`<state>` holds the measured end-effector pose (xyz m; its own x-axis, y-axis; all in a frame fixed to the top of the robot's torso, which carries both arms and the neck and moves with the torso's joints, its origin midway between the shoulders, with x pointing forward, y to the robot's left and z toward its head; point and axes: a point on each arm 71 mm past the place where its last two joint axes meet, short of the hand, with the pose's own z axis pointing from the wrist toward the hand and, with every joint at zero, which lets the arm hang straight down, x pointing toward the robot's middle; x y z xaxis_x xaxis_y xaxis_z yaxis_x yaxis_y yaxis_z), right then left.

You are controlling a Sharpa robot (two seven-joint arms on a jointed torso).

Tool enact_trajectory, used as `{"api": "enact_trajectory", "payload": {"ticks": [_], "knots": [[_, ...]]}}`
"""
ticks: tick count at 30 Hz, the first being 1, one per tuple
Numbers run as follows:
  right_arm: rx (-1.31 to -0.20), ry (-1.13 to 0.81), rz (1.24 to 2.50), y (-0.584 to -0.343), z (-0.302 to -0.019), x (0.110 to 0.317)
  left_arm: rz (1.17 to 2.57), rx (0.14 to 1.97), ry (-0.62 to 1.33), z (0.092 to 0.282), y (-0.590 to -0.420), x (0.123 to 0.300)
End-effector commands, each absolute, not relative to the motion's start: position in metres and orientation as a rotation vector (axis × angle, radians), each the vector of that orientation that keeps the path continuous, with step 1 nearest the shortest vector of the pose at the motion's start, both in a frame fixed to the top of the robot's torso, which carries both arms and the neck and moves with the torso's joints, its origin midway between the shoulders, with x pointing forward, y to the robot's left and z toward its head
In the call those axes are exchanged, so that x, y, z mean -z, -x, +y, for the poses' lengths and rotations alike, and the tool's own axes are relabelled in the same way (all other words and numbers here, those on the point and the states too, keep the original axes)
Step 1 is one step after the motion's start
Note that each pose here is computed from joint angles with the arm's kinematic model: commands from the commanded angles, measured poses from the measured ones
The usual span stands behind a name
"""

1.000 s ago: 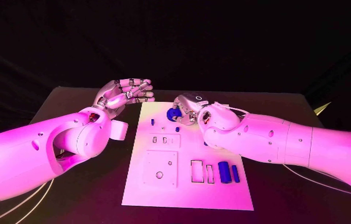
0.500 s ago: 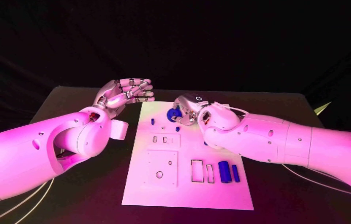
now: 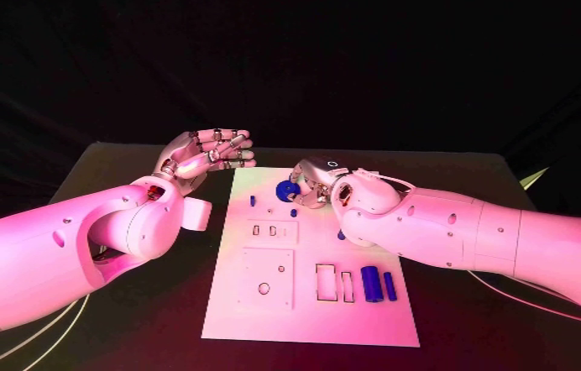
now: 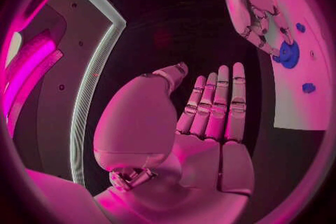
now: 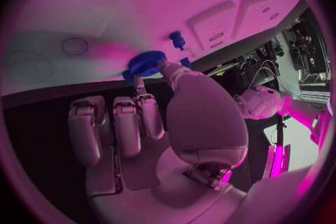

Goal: Assemble the parts on the task board

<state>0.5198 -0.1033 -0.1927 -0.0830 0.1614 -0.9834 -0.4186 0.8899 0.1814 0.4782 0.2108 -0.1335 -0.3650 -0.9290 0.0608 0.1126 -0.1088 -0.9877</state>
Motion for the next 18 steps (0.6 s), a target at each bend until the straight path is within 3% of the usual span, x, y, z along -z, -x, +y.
{"api": "enact_trajectory", "payload": {"ticks": [1,10,18], "knots": [[-0.471,0.192,1.619,-0.520,-0.107,0.195,1.328,1.620,0.969,0.209,-0.478,0.132],[-0.481,0.144,1.574,-0.517,-0.120,0.192,1.326,1.618,0.969,0.210,-0.478,0.132],[-0.525,0.045,1.522,-0.505,-0.156,0.177,1.324,1.615,0.970,0.211,-0.478,0.132]]}}
